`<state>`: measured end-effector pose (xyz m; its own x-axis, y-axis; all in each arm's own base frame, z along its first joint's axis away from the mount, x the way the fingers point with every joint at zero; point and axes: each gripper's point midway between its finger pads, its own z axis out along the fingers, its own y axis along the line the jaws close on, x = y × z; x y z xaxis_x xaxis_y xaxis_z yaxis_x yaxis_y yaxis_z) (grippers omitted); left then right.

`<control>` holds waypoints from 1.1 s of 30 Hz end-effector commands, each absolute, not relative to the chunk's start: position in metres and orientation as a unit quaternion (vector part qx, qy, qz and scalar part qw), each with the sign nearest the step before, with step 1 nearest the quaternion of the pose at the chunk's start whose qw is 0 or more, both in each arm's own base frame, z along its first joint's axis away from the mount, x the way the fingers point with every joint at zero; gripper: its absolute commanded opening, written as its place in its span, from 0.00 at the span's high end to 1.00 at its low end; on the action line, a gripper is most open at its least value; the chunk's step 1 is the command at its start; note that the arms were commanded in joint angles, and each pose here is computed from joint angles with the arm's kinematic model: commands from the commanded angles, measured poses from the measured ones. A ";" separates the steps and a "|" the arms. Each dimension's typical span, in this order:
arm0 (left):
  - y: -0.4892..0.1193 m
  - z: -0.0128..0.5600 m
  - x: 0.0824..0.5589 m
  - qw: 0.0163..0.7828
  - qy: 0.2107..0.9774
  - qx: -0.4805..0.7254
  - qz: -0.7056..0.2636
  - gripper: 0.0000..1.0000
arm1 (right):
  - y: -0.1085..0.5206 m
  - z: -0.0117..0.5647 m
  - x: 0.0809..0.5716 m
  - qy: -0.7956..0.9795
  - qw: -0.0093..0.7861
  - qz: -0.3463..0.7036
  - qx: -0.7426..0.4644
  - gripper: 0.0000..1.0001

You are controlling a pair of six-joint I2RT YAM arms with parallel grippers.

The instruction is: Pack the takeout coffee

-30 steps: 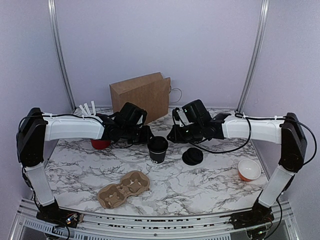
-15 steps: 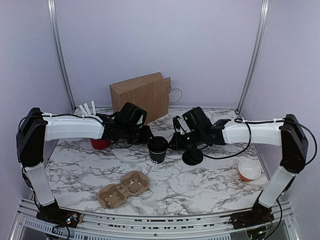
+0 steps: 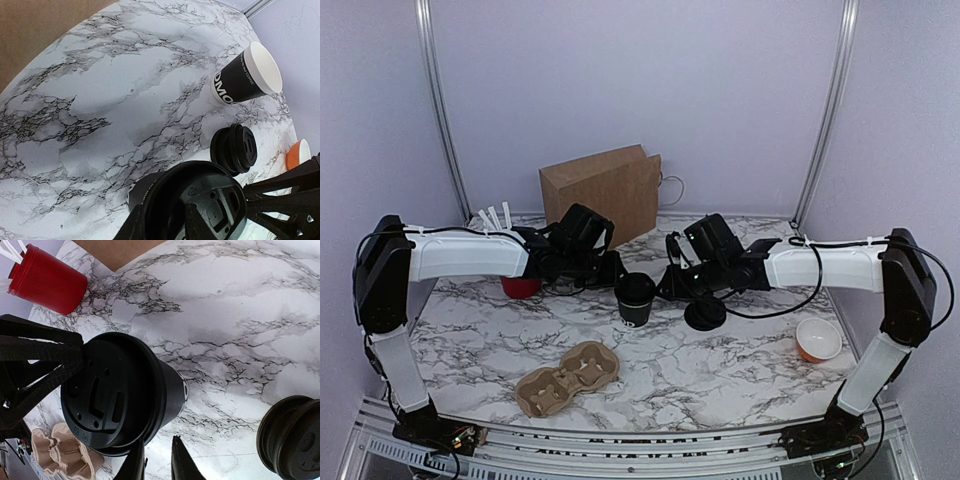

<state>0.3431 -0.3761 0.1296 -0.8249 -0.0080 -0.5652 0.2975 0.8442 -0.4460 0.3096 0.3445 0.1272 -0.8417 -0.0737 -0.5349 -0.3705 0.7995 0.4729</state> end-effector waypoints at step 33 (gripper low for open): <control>-0.374 0.091 0.322 0.223 0.941 0.100 -0.232 0.73 | 0.347 0.110 0.299 0.919 0.250 0.284 -0.112 0.83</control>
